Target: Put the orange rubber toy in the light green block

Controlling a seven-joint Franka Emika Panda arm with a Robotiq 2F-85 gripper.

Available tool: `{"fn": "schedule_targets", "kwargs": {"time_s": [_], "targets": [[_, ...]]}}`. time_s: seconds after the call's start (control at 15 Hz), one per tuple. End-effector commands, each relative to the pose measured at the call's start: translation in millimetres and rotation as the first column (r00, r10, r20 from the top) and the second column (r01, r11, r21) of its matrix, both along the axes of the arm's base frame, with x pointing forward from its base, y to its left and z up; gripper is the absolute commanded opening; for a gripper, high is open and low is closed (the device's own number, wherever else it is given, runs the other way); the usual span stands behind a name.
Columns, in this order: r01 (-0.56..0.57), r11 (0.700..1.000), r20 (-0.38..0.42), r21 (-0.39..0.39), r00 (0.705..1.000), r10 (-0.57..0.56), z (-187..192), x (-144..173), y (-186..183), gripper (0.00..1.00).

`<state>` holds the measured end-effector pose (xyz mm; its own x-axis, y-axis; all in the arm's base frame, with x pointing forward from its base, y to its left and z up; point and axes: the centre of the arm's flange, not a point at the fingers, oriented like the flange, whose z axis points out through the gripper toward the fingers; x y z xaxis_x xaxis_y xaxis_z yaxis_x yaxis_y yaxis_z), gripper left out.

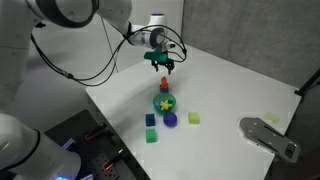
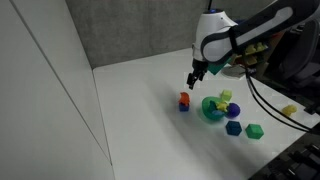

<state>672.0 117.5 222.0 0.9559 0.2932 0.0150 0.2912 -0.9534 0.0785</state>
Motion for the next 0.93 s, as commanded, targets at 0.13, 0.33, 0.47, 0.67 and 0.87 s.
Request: {"fn": "schedule_targets", "kwargs": {"time_s": [0.13,0.33,0.47,0.67,0.87], "targets": [[-0.02,1.0,-0.03,0.021,0.999,0.021,-44.8,43.0,10.9,1.0],[-0.005,0.999,-0.043,0.051,0.999,0.007,-63.0,50.9,18.8,1.0],[0.001,0.998,-0.053,0.063,0.999,0.002,-72.4,55.0,24.3,1.0],[0.002,0.998,-0.06,0.058,0.998,0.001,-82.8,59.6,31.4,0.95],[0.002,0.999,-0.072,0.048,0.997,0.002,-90.2,62.6,36.8,0.68]]}}
